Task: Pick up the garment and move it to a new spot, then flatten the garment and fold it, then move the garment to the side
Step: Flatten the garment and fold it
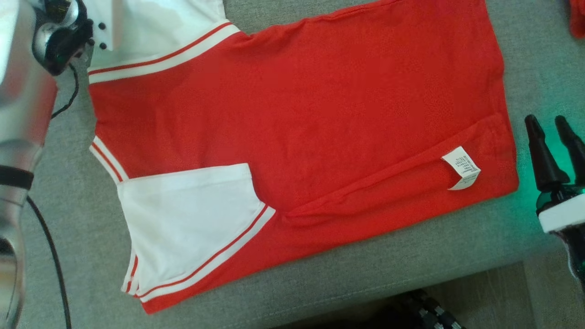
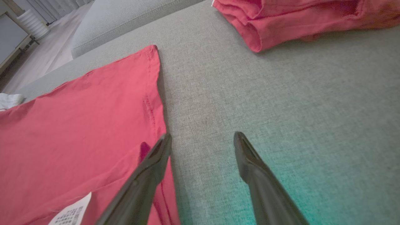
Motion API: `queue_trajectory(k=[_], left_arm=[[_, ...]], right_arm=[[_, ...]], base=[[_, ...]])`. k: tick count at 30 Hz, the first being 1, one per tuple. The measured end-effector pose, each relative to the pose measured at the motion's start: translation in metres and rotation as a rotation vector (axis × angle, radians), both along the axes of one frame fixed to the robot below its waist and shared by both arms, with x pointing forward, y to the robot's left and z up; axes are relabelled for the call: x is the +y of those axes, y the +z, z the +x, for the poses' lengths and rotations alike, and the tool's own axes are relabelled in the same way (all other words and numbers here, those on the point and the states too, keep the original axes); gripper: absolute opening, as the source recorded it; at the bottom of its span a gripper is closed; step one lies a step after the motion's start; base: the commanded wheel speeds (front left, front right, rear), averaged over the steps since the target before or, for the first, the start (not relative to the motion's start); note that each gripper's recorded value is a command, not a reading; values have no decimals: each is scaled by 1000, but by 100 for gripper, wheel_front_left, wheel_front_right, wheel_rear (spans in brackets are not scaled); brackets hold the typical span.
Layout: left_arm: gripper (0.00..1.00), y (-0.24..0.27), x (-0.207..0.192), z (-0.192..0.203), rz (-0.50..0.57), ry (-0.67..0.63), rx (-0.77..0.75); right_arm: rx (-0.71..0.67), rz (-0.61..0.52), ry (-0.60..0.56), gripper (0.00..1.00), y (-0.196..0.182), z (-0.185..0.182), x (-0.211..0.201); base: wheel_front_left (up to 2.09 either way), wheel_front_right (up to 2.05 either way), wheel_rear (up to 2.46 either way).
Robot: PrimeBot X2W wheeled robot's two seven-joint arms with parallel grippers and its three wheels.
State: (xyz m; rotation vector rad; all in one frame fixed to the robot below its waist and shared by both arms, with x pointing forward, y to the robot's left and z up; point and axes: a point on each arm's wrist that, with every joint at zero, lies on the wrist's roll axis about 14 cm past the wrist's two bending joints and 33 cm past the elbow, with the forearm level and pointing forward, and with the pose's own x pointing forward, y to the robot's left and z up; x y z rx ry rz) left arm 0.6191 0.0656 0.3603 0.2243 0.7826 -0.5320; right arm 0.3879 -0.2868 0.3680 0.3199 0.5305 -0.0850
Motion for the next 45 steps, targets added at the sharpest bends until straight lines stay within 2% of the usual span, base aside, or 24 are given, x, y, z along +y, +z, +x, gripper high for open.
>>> queue_trajectory(k=[4,7,9,14,20,27,35,38,39,40,44,45], left_arm=[[0,9,-1,1,-14,-18,-51],[0,35,-9,4,-60,-50,-159],[0,50,-12,5,-84,-64,-215],[0,80,-17,0,-120,-104,-311],[0,90,-17,-12,-129,-132,-329],[0,102,-16,-23,-126,-169,-356],[0,104,-15,-29,-134,-177,-352],[0,102,-14,-30,-132,-176,-348],[0,101,-13,-30,-130,-176,-346],[0,100,-13,-31,-128,-176,-344],[0,99,-10,-33,-124,-175,-338],[0,99,-10,-33,-122,-175,-338]], right_arm=[[-41,-11,25,100,10,13,1],[-90,-27,81,100,30,41,9],[-70,-29,123,100,33,57,16],[4,-133,229,100,36,98,27],[84,-257,283,100,31,132,32],[220,-292,295,100,7,143,38],[244,-282,291,100,3,150,44],[243,-282,300,74,0,153,49],[243,-280,301,58,0,154,50],[241,-283,305,48,0,156,51],[237,-299,322,38,0,160,55],[238,-300,323,31,-1,160,55]], base=[[0,0,0],[0,0,0],[0,0,0],[0,0,0],[0,0,0],[0,0,0],[0,0,0],[0,0,0],[0,0,0],[0,0,0],[0,0,0],[0,0,0]])
